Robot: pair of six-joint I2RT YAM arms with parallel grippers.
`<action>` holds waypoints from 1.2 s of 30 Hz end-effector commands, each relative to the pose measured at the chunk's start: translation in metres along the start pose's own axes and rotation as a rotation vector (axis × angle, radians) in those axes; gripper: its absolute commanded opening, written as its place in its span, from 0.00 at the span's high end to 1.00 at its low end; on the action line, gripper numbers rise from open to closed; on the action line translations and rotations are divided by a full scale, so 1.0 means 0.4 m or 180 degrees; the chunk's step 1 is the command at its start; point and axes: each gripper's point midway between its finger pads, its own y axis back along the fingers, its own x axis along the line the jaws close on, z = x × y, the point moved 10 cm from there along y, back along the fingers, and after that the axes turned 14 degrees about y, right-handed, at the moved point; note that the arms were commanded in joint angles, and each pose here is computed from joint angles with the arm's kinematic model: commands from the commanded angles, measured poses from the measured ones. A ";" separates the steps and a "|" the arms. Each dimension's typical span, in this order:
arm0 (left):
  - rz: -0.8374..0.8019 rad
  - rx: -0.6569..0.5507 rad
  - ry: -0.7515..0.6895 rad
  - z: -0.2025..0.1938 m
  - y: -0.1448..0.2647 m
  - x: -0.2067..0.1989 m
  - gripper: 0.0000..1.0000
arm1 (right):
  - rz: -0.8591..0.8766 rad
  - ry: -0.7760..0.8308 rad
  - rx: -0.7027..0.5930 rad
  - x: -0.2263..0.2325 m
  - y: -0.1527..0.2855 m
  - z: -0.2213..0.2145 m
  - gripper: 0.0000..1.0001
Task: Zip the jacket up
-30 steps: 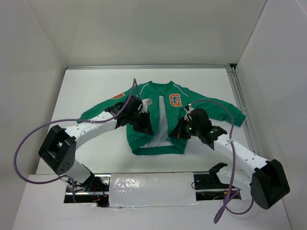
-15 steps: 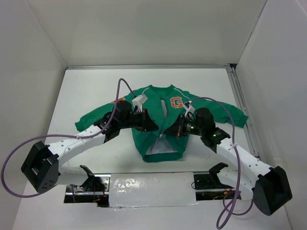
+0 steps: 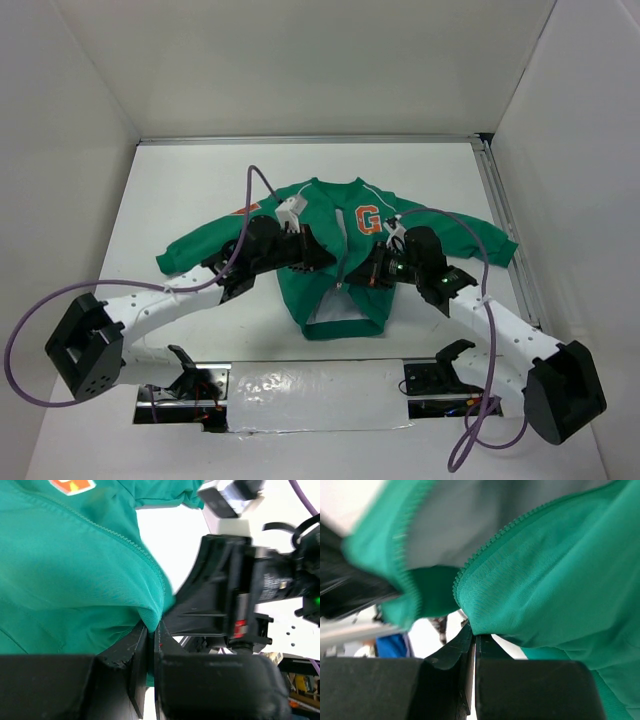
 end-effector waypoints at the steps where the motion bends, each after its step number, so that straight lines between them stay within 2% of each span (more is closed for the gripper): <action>1: 0.0064 0.0247 -0.0083 0.000 -0.022 -0.014 0.96 | -0.0366 -0.0100 -0.0150 -0.015 -0.008 0.033 1.00; 4: 0.0176 0.0695 -0.0031 -0.073 -0.044 0.041 1.00 | -0.0411 -0.0083 -0.0182 -0.026 -0.035 0.049 1.00; 13: 0.0606 0.0988 0.0006 -0.146 -0.073 0.103 0.86 | -0.0699 -0.0019 0.0007 -0.075 -0.103 0.068 1.00; 17: 0.0537 0.1100 -0.0068 -0.157 -0.073 0.103 0.72 | -0.0691 0.0012 0.0116 -0.087 -0.123 0.063 1.00; 18: 0.0543 0.1109 -0.0063 -0.158 -0.072 0.102 0.64 | -0.0685 -0.0005 0.0137 -0.090 -0.126 0.062 1.00; 23: 0.0716 0.1208 -0.0107 -0.154 -0.076 0.108 0.51 | -0.0651 -0.0060 0.0240 -0.102 -0.138 0.040 1.00; 32: 0.0836 0.1663 -0.0033 -0.180 -0.087 0.132 0.47 | -0.0623 -0.0083 0.0293 -0.105 -0.139 0.022 1.00; 34: 0.0919 0.1653 -0.0005 -0.180 -0.093 0.138 0.51 | -0.0624 -0.0076 0.0284 -0.103 -0.138 0.022 1.00; 36: 0.0896 0.1645 -0.0015 -0.178 -0.094 0.134 0.61 | -0.0625 -0.0063 0.0276 -0.102 -0.137 0.022 1.00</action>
